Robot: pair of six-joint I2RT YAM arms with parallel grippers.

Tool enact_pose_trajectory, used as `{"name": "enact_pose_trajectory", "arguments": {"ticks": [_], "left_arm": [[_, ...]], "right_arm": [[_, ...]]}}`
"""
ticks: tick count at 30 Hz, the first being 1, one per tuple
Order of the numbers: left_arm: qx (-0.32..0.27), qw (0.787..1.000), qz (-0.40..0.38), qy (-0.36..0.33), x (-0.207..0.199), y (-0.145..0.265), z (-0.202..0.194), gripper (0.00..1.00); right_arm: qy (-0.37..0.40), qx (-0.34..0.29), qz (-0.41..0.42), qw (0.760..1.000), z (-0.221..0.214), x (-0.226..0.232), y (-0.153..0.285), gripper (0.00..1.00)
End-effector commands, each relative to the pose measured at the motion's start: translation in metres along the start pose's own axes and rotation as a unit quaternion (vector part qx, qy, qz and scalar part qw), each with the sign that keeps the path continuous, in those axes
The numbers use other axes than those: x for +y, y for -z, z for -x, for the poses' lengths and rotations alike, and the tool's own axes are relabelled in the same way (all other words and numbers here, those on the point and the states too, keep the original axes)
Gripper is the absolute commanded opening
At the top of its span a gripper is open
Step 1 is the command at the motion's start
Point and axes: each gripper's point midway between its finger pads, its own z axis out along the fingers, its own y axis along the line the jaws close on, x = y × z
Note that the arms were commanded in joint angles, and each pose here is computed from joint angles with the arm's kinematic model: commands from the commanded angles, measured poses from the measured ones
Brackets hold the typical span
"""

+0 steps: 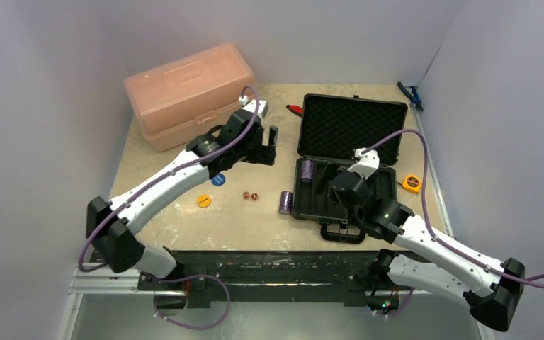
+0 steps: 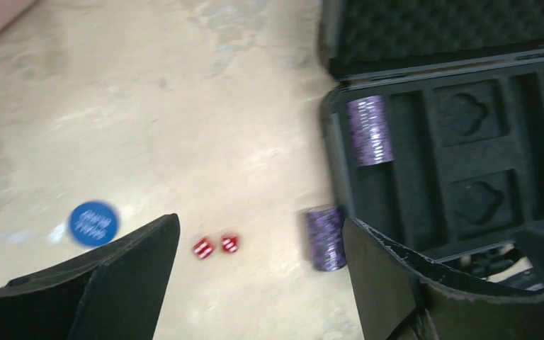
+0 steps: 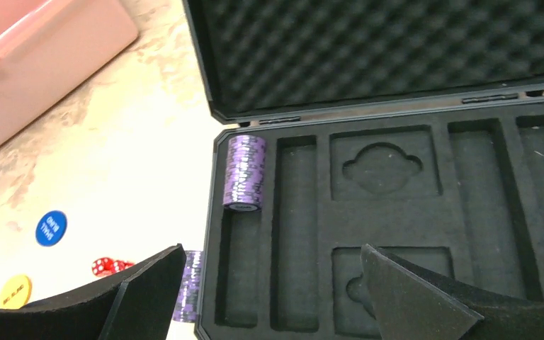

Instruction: Pack up texas hold em set

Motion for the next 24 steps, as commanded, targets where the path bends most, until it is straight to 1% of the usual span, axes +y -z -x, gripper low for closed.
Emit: {"name": "enact_pose_trajectory", "arguments": {"ticks": [1, 4, 5, 6, 9, 12, 14, 18, 24], "left_arm": [[-0.045, 0.997, 0.056, -0.016, 0.054, 0.038, 0.005, 0.89], [-0.068, 0.996, 0.051, -0.001, 0.074, 0.062, 0.004, 0.98], [-0.073, 0.996, 0.053, 0.001, 0.081, 0.069, 0.003, 1.0], [-0.081, 0.995, 0.056, 0.004, 0.087, 0.078, 0.003, 1.0], [-0.084, 0.994, 0.066, -0.007, 0.096, 0.095, 0.001, 1.0], [-0.086, 0.992, 0.084, -0.026, 0.106, 0.109, 0.002, 1.0], [-0.099, 0.991, 0.074, -0.047, 0.105, 0.117, 0.003, 1.0], [-0.134, 0.986, 0.071, -0.073, 0.11, 0.125, 0.002, 1.0], [-0.157, 0.981, 0.078, -0.082, 0.116, 0.133, -0.002, 1.0]], "right_arm": [[0.012, -0.007, 0.06, 0.998, 0.005, 0.022, 0.001, 0.99], [0.015, 0.003, 0.07, 0.997, 0.001, 0.028, -0.001, 0.98], [0.017, 0.007, 0.074, 0.997, -0.001, 0.031, -0.002, 0.98], [0.019, 0.01, 0.079, 0.997, -0.003, 0.033, -0.002, 0.98], [0.025, 0.02, 0.096, 0.995, -0.009, 0.041, -0.004, 0.97], [0.029, 0.03, 0.115, 0.992, -0.013, 0.05, -0.004, 0.97], [0.034, 0.038, 0.128, 0.99, -0.017, 0.056, -0.005, 0.96], [0.041, 0.056, 0.16, 0.985, -0.024, 0.069, -0.003, 0.95], [0.057, 0.082, 0.197, 0.975, -0.037, 0.081, 0.001, 0.92]]}}
